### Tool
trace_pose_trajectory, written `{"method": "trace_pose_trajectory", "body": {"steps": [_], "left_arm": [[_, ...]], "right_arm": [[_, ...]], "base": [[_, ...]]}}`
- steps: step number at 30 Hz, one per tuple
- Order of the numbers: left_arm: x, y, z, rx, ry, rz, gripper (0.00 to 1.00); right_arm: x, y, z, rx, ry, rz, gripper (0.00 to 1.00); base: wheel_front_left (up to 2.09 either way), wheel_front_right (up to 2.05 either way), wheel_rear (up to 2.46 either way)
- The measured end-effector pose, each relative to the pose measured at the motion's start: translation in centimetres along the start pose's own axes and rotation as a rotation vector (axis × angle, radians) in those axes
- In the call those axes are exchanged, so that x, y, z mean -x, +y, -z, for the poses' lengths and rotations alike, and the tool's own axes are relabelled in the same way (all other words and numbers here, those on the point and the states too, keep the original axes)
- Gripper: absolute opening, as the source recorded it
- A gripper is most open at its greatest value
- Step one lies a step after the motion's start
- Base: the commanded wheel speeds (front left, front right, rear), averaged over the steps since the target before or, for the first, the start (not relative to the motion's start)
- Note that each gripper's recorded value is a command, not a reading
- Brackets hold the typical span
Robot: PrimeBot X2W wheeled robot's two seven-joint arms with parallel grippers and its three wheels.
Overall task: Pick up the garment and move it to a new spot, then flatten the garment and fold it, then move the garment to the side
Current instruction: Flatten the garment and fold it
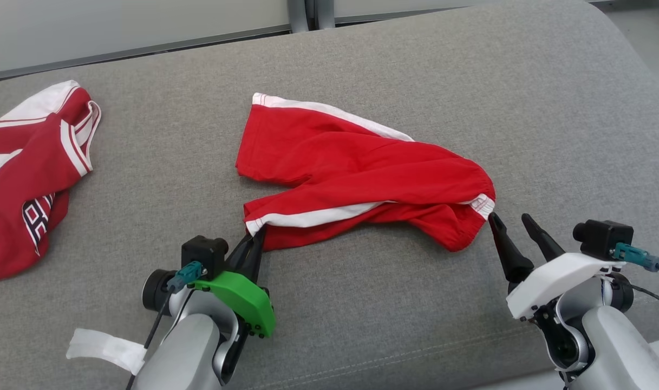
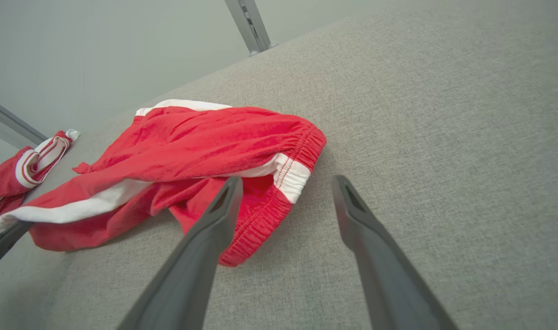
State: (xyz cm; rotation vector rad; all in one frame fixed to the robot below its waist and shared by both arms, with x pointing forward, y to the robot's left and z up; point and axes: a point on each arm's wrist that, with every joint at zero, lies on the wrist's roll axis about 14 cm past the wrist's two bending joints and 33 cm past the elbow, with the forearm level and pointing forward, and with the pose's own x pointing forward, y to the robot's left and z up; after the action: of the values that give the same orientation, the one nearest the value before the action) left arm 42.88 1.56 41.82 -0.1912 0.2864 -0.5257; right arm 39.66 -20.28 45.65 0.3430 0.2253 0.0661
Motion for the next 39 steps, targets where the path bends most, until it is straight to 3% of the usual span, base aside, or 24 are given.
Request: {"method": "trace_pose_trajectory", "body": {"steps": [10, 18, 20, 27, 37, 39], "left_arm": [[0.5, 0.3, 0.9, 0.007, 0.013, -0.013, 0.00], [0.4, 0.5, 1.2, 0.009, 0.023, -0.016, 0.00], [0.4, 0.7, 1.2, 0.008, 0.025, -0.018, 0.00], [0.2, 0.9, 1.3, 0.006, 0.029, -0.018, 0.00], [0.2, 1.1, 1.6, 0.006, 0.038, -0.021, 0.00], [0.3, 1.1, 1.6, 0.005, 0.037, -0.023, 0.00]], "right_arm": [[-2.7, -0.4, 1.6, -0.174, 0.072, 0.006, 1.00], [-4.0, 0.1, 3.1, -0.229, 0.136, -0.006, 1.00], [-4.2, 0.2, 3.4, -0.240, 0.146, -0.008, 0.84], [-4.8, 1.1, 3.5, -0.229, 0.154, -0.048, 0.49], [-5.7, 1.6, 2.5, -0.168, 0.136, -0.088, 0.45], [-5.9, 1.6, 2.1, -0.160, 0.124, -0.093, 0.40]], "base": [[0.00, 0.00, 0.00], [0.00, 0.00, 0.00], [0.00, 0.00, 0.00], [0.00, 0.00, 0.00], [0.00, 0.00, 0.00], [0.00, 0.00, 0.00]]}}
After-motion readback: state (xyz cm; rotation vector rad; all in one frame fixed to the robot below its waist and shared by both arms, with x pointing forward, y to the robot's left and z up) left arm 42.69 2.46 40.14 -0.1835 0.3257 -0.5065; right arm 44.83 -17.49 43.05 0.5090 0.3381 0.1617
